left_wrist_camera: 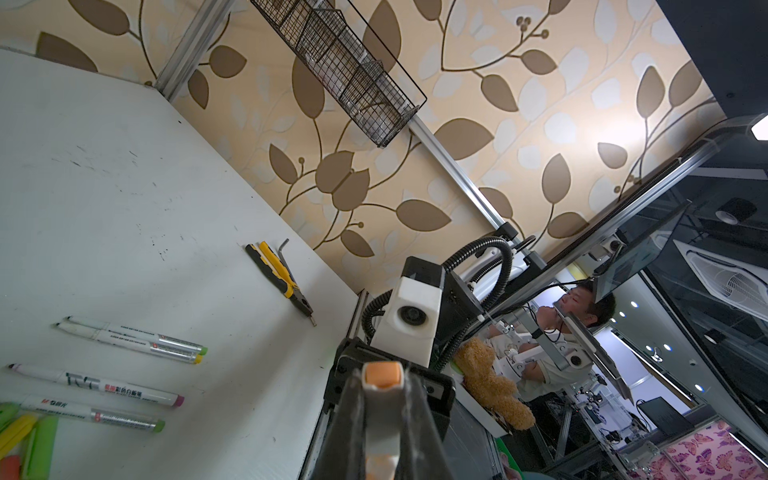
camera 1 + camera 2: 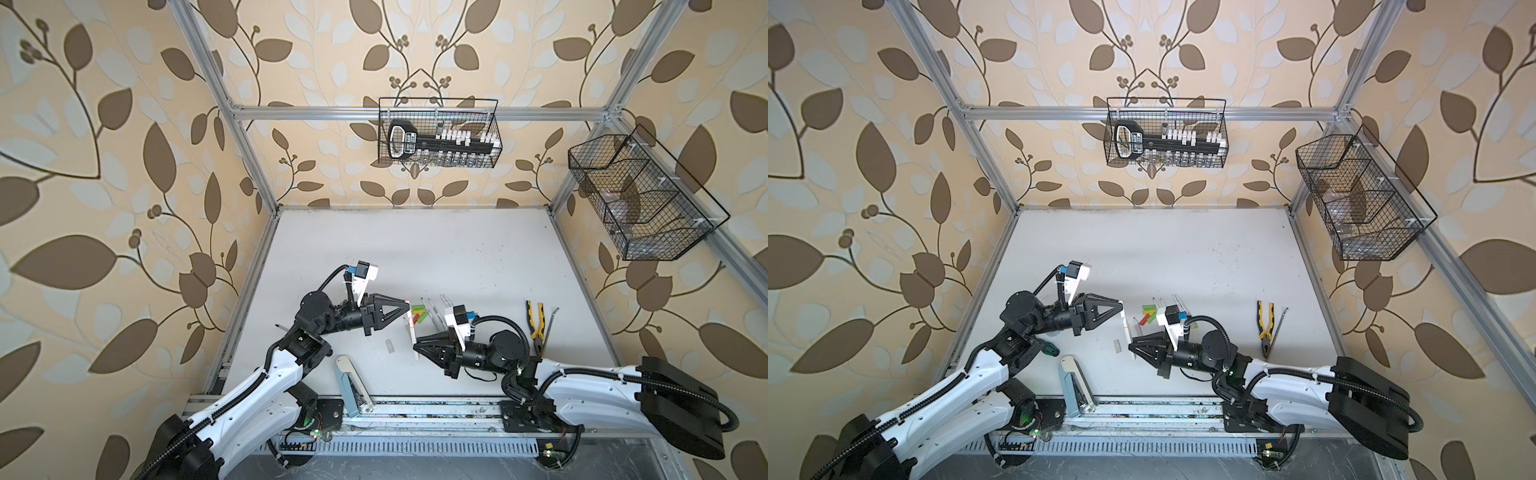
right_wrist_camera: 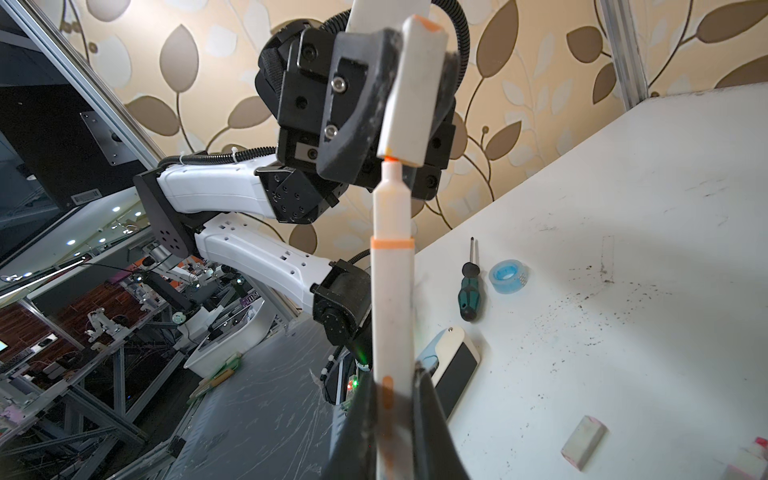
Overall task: Insert the pens into the pen caps
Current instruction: 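Push the cream cap down onto the highlighter tip with the left gripper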
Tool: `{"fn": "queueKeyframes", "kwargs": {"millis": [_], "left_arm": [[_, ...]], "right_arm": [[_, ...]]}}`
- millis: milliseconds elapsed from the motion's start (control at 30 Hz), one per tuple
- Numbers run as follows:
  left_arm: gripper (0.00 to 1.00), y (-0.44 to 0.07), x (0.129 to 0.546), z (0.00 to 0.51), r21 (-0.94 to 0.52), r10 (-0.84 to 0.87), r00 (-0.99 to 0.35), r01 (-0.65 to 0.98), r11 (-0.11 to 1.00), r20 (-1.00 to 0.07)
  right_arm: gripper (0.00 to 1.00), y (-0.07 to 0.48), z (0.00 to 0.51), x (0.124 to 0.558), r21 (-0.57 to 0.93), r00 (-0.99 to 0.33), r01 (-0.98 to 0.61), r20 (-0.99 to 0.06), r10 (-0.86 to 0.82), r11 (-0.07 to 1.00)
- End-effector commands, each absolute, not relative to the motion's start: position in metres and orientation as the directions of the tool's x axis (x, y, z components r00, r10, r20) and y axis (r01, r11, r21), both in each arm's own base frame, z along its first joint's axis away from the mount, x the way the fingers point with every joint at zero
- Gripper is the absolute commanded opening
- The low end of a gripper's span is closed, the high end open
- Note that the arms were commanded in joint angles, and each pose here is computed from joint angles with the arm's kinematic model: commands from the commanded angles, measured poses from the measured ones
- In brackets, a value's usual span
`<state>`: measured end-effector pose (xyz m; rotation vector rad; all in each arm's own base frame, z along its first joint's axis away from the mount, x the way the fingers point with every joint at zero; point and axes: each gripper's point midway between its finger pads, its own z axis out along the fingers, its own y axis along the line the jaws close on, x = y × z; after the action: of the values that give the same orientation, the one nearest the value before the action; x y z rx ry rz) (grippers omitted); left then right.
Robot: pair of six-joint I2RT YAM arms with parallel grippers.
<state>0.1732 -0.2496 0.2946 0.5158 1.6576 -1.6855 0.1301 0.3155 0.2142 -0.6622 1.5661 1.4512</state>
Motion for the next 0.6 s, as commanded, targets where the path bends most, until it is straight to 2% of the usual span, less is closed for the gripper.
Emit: {"fn": "queueKeyframes", "kwargs": {"millis": [0,300,567], "left_arm": [[0.00,-0.249,0.166,0.309,-0.659,-0.206,-0.643,0.752,0.010,-0.738],[0.00,-0.255,0.163,0.306,-0.668,-0.173,-0.663,0.743,-0.032,-0.729],[0.00,-0.258,0.168,0.291,-0.677,-0.161,-0.668,0.736,0.001,-0.726]], "right_arm": [[0.05,0.317,0.238,0.132,0.473,-0.437,-0.869,-0.871,0.222,0.143],[0.05,0.314,0.247,0.134,0.463,-0.427,-0.877,-0.874,0.233,0.129],[0.05,0.311,0.253,0.136,0.468,-0.428,-0.874,-0.870,0.246,0.135]]}}
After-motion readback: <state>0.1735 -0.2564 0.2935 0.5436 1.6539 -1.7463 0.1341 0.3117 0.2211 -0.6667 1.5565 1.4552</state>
